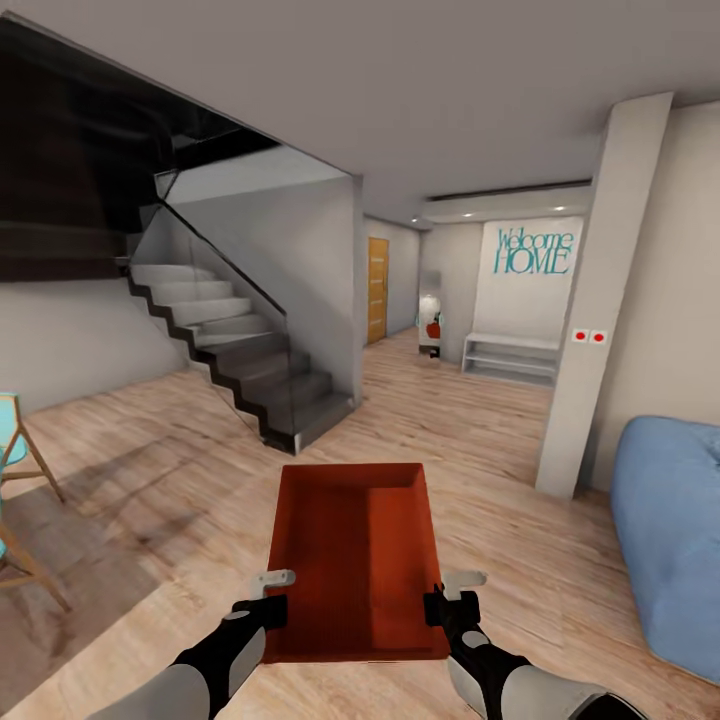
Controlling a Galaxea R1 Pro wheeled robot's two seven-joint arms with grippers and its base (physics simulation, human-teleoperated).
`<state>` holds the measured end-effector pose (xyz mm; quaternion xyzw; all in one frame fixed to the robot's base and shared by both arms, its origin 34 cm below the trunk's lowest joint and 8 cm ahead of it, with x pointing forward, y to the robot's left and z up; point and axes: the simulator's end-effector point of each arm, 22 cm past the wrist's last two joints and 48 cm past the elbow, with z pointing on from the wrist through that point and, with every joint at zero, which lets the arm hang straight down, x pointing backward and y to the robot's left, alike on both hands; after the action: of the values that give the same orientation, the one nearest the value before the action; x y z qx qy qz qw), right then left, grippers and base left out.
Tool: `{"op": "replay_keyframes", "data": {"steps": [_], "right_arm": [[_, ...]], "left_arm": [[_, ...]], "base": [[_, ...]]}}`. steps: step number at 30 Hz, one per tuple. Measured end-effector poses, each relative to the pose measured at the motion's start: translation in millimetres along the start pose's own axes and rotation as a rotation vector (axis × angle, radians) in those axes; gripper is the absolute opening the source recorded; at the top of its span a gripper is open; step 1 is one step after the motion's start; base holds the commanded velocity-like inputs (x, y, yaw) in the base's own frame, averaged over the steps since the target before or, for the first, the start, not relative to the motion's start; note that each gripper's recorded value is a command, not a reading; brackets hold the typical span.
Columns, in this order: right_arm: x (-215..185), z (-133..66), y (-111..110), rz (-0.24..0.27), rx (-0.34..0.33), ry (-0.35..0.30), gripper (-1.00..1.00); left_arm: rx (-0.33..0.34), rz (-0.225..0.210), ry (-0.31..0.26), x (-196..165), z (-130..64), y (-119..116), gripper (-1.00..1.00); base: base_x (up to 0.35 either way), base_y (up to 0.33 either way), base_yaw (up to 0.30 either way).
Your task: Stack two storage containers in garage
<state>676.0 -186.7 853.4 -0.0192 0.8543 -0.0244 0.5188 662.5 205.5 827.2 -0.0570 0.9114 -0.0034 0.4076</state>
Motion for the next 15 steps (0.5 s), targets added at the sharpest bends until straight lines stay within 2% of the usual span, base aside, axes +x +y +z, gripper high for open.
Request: {"op": "replay_keyframes", "data": {"steps": [15], "right_arm": [[0.4,0.0,-0.1,0.000,0.000,0.001,-1.00]], "left_arm": [[0.000,0.001,0.001,0.4,0.0,-0.1,-1.00]], "base": [[0.321,0.000,-0.285]]}}
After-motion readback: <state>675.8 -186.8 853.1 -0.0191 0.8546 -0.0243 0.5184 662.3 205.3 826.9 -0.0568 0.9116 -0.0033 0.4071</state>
